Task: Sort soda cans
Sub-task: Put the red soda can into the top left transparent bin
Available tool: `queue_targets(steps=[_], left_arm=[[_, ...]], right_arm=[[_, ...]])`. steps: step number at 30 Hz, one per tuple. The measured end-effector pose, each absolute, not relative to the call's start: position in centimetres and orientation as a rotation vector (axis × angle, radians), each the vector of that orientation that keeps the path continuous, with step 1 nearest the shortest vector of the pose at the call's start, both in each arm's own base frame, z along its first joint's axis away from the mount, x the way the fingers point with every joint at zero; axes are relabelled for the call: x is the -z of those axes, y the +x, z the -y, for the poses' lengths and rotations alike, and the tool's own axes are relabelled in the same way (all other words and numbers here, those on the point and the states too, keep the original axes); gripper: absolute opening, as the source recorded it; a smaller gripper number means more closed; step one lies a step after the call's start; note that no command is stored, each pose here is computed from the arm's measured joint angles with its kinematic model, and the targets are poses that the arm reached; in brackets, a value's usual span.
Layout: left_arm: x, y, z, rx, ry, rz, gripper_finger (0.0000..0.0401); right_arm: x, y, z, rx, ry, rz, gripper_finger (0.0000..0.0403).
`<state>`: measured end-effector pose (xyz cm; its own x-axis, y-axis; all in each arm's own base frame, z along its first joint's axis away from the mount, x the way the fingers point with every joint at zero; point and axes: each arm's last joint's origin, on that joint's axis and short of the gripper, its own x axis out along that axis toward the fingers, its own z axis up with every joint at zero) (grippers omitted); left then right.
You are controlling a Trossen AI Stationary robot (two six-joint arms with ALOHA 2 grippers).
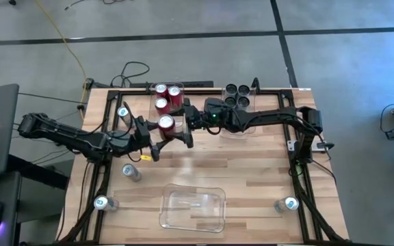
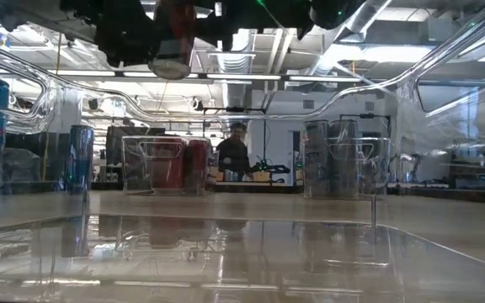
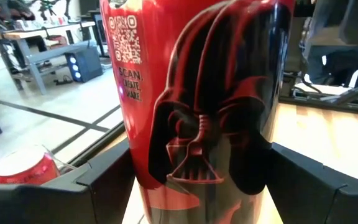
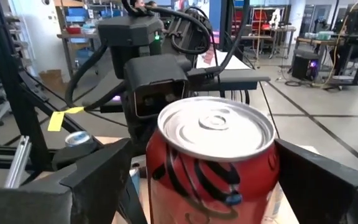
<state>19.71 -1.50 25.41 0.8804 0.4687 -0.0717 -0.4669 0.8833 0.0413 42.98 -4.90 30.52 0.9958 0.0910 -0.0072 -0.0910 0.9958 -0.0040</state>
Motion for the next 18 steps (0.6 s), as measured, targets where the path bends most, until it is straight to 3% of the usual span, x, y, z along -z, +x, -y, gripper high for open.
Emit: queue_targets(steps=[18], left_arm=[[-25.46, 19.76, 1.51, -0.474, 0.023, -0.076, 0.0303]], right_arm=[[-30.55, 42.92, 5.39, -0.084, 0.036, -0.008, 0.0392]])
